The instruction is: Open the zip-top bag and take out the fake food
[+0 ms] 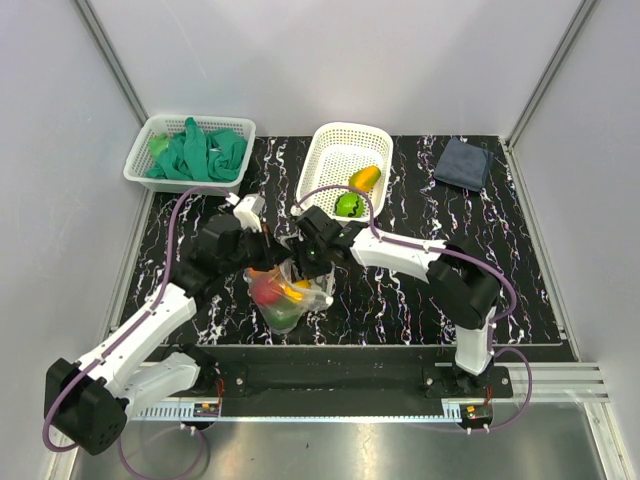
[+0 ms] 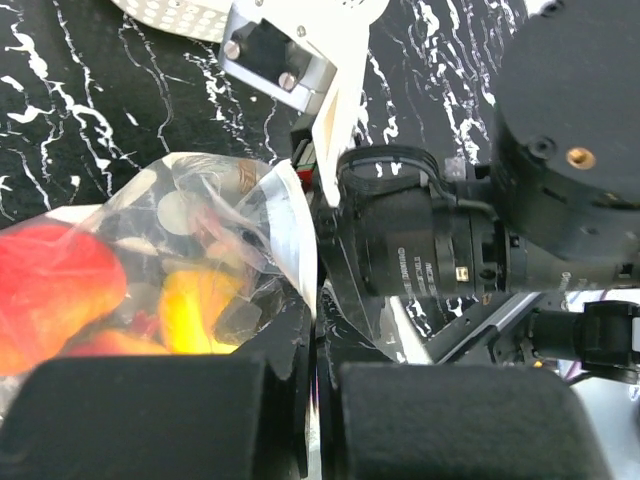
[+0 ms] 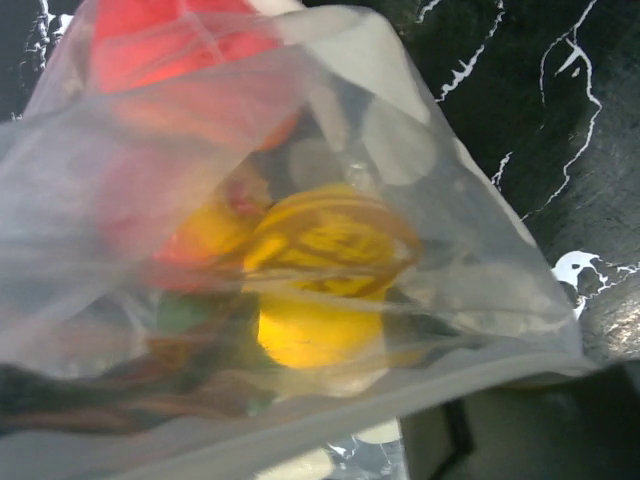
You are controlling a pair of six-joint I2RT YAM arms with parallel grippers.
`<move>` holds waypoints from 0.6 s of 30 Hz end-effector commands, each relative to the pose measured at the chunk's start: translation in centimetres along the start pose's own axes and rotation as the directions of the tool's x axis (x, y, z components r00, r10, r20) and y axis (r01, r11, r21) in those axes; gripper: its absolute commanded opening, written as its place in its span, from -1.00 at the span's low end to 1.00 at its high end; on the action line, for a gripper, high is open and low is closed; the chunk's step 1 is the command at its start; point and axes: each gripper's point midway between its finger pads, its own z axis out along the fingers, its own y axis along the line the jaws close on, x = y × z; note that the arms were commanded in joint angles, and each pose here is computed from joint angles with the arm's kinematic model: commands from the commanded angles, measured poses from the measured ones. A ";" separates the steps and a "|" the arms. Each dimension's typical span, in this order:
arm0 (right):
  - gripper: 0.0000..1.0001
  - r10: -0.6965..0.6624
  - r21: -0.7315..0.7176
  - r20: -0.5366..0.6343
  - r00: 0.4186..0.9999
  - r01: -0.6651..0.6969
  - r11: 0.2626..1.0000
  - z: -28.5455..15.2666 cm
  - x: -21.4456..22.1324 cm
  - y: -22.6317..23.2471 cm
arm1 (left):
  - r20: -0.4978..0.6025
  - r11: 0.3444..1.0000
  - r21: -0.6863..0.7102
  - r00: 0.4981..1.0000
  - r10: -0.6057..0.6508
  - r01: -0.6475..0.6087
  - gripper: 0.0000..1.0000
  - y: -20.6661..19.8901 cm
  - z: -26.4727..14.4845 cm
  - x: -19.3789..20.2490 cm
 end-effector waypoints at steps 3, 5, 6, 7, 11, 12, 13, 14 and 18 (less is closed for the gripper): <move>0.41 -0.019 -0.073 -0.031 0.999 0.016 0.997 1.7 0.8 1.2 | 0.028 0.998 0.062 1.000 0.000 -0.002 -1.00 -0.9 0.5 -0.2; 0.47 -0.018 -0.092 -0.039 0.999 0.015 0.996 2.1 1.0 1.4 | 0.025 0.998 0.055 1.000 -0.003 0.002 -1.00 -0.6 0.6 0.1; 0.53 -0.019 -0.097 -0.043 0.999 0.015 0.995 2.3 1.1 1.5 | 0.025 0.999 0.052 1.000 -0.003 0.002 -1.00 -0.4 0.7 0.2; 0.56 -0.011 -0.101 -0.048 0.999 0.006 0.995 2.5 1.2 1.5 | 0.025 0.999 0.049 1.000 -0.004 0.003 -1.00 -0.3 0.7 0.3; 0.64 -0.001 -0.108 -0.073 0.997 -0.007 0.994 3.4 1.9 1.3 | 0.016 0.999 0.039 1.000 -0.009 0.008 -1.00 0.2 0.7 1.0; 0.65 0.001 -0.100 -0.081 0.997 -0.009 0.995 3.7 2.2 1.0 | 0.018 0.999 0.036 1.000 -0.009 0.008 -1.00 0.3 0.7 1.0; 0.65 0.001 -0.095 -0.085 0.996 -0.009 0.995 3.8 2.4 0.8 | 0.016 0.999 0.033 1.000 -0.010 0.009 -1.00 0.4 0.7 1.2; 0.65 0.001 -0.089 -0.081 0.997 -0.009 0.996 3.8 2.4 0.7 | 0.018 0.999 0.033 1.000 -0.012 0.012 -1.00 0.4 0.6 1.2; 0.51 -0.004 -0.082 -0.032 0.999 0.002 0.997 2.4 1.3 1.1 | 0.020 1.000 0.023 1.000 -0.010 0.010 -1.00 0.6 0.5 1.3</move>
